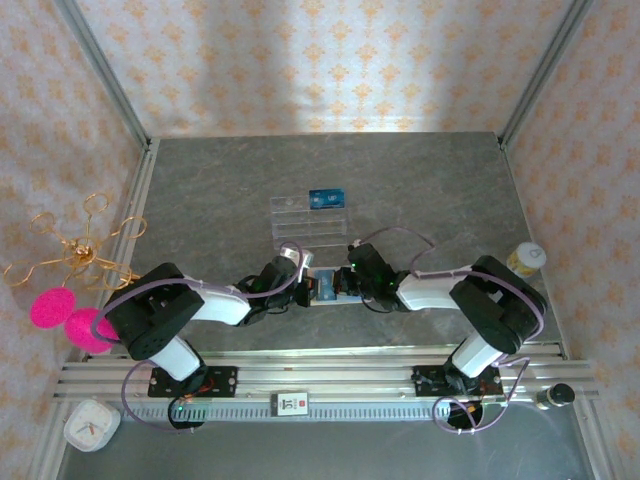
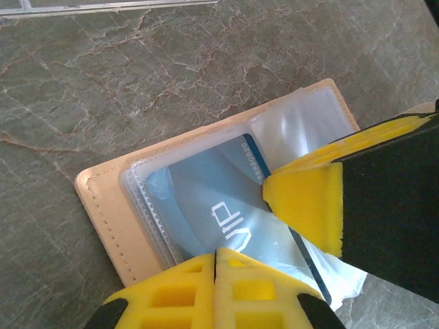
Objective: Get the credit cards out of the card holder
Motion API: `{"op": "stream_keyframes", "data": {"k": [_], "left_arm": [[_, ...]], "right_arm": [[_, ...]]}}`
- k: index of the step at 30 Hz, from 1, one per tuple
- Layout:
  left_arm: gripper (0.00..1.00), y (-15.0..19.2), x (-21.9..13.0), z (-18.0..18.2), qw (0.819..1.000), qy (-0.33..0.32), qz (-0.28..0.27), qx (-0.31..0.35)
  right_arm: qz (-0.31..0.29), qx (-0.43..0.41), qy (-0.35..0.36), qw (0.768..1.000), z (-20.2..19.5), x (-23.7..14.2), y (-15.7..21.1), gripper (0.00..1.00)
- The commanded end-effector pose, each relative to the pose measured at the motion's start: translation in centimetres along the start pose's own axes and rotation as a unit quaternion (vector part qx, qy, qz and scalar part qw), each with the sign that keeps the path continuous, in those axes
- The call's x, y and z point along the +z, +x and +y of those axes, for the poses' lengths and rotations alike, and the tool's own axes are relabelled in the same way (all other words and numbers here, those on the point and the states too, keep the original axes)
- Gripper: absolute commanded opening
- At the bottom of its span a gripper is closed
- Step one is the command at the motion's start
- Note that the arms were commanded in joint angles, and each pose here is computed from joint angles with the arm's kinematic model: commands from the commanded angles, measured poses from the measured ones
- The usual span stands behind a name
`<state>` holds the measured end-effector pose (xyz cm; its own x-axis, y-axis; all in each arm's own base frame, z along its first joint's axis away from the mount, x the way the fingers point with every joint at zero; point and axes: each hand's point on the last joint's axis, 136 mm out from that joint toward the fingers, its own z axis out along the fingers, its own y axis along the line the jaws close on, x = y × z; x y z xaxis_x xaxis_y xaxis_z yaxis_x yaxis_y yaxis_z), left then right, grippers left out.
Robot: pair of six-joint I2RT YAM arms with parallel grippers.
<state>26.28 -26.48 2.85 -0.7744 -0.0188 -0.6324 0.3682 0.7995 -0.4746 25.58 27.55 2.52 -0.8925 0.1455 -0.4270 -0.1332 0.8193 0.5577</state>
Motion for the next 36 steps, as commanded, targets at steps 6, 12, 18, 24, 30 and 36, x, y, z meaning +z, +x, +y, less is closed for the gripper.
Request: {"op": "stream_keyframes", "data": {"k": [6, 12, 18, 24, 30, 36], "left_arm": [[0.0, 3.9, -0.1, 2.7, 0.998, -0.027, 0.059, -0.022], [0.0, 4.1, -0.3, 2.8, 0.998, -0.025, 0.059, -0.026], [0.0, 2.9, -1.0, 2.4, 0.999, -0.024, 0.042, -0.021], [0.01, -1.3, -2.9, -0.4, 1.0, 0.004, -0.016, -0.005], [0.12, -3.0, -1.5, -3.8, 0.999, 0.031, -0.026, 0.026], [0.12, -2.5, 0.8, -2.7, 1.0, 0.004, -0.012, 0.028]], "right_arm": [[-0.03, 0.029, 0.069, 0.997, -4.1, -1.6, 0.1, 0.0], [-0.035, 0.034, 0.072, 0.996, -4.4, -1.9, -0.1, 0.0], [-0.039, 0.035, 0.063, 0.997, -3.7, -2.4, -0.6, 0.07], [-0.058, 0.023, 0.011, 0.998, -1.1, -3.6, -1.8, 0.28], [-0.045, 0.009, -0.006, 0.999, 0.0, -3.4, -1.9, 0.23], [-0.018, 0.01, 0.008, 1.0, -0.9, -2.3, -0.9, 0.21]]}}
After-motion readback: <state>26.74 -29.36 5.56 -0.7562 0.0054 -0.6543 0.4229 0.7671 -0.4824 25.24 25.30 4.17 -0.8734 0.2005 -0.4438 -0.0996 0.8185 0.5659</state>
